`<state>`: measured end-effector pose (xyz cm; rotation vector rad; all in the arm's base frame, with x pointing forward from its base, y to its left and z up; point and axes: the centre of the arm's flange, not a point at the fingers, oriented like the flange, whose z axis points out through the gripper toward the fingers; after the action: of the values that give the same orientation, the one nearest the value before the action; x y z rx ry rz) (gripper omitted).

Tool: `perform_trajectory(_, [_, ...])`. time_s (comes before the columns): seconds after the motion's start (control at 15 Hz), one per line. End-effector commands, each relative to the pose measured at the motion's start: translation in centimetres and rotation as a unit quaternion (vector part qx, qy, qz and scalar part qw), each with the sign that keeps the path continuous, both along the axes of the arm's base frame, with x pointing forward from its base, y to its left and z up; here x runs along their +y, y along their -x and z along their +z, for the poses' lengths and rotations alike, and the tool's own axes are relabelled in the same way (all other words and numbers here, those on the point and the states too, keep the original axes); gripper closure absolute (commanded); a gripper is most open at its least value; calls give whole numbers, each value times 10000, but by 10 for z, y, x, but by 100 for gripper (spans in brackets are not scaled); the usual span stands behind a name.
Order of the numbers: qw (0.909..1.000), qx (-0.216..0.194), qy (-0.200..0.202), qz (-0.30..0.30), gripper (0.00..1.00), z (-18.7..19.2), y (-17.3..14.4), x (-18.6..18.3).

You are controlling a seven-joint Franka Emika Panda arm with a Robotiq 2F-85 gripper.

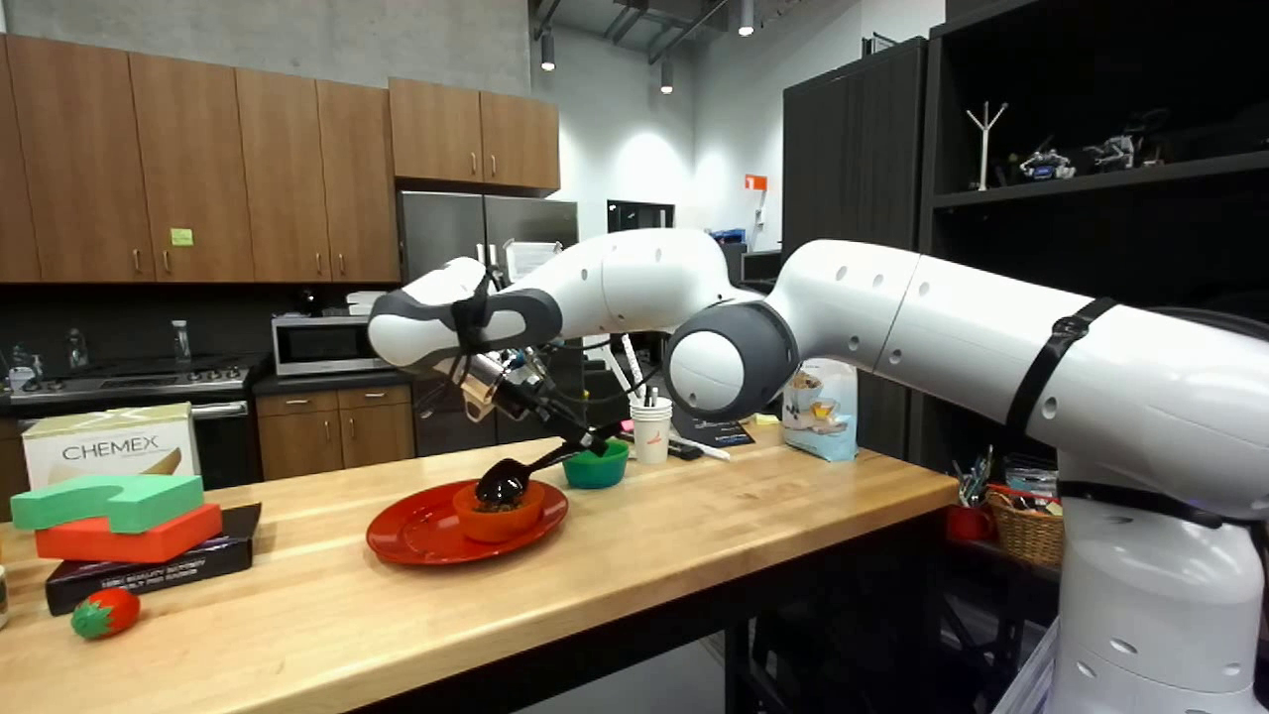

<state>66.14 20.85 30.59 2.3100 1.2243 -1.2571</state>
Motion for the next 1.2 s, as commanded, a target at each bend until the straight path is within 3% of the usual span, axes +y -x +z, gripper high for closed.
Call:
perform_trajectory(0.0, [9995, -48, 261, 194, 99, 8, -26, 8])
perform_trajectory(0.27, [9990, 84, 244, 378, 99, 9, -29, 5])
perform_trajectory(0.53, [9972, 396, -145, 621, 99, 2, -31, 8])
perform_trajectory(0.8, [9911, 818, -584, 873, 99, -15, -32, 13])
perform_trajectory(1.13, [9824, 1310, -836, 1033, 99, -30, -31, 16])
